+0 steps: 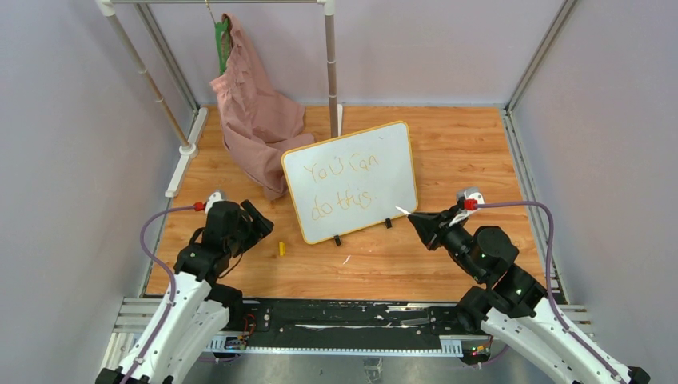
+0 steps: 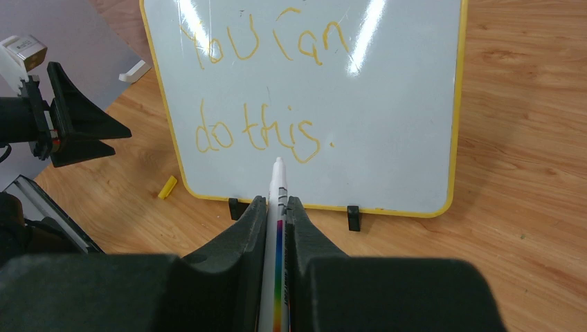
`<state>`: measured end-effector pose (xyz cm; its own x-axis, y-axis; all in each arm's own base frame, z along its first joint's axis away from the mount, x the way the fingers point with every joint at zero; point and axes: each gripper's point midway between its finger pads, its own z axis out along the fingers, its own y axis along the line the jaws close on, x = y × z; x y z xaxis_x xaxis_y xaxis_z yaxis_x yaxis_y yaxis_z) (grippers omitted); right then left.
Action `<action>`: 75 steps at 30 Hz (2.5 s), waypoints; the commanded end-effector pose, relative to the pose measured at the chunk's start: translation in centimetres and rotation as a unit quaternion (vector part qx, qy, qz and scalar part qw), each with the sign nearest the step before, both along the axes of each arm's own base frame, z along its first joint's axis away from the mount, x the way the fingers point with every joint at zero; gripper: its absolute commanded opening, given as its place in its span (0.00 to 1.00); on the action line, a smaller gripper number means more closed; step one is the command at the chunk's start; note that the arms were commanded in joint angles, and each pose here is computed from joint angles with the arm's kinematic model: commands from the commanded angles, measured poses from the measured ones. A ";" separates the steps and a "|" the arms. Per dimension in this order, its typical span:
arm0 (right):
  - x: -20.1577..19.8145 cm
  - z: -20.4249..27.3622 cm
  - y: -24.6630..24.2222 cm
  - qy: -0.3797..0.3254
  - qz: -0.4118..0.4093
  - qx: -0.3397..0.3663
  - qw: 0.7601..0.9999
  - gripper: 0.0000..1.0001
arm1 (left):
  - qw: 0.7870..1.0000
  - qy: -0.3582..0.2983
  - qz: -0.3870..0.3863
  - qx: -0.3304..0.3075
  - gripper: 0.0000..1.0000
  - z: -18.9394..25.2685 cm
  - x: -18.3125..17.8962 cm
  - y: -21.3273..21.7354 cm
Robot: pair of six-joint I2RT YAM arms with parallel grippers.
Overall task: Write a sentence on the whiteboard
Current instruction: Close the whiteboard marker at the center of the board.
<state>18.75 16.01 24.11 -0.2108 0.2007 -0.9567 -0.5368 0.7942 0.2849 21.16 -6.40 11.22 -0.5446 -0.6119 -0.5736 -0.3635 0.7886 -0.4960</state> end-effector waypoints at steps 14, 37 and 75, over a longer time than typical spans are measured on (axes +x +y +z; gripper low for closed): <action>-0.9 1.3 -1.3 -0.005 -0.010 0.016 1.000 0.00 | 0.995 0.094 -0.025 0.003 1.00 -5.2 -1.7 -0.8; -0.8 0.7 -1.5 0.001 -0.017 0.020 1.000 0.00 | 0.977 0.163 -0.084 0.113 0.84 -6.8 -1.7 -1.2; -1.2 0.0 -2.2 0.001 -0.024 0.016 1.000 0.00 | 0.946 0.185 -0.171 0.206 0.57 -9.6 0.1 -3.2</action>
<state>17.29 14.29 23.90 -0.2143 0.2269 -0.9500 -0.5191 0.7974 0.3076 20.90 -10.07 2.38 -0.8836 -0.1617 -0.4395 -0.1515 0.9867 -0.0585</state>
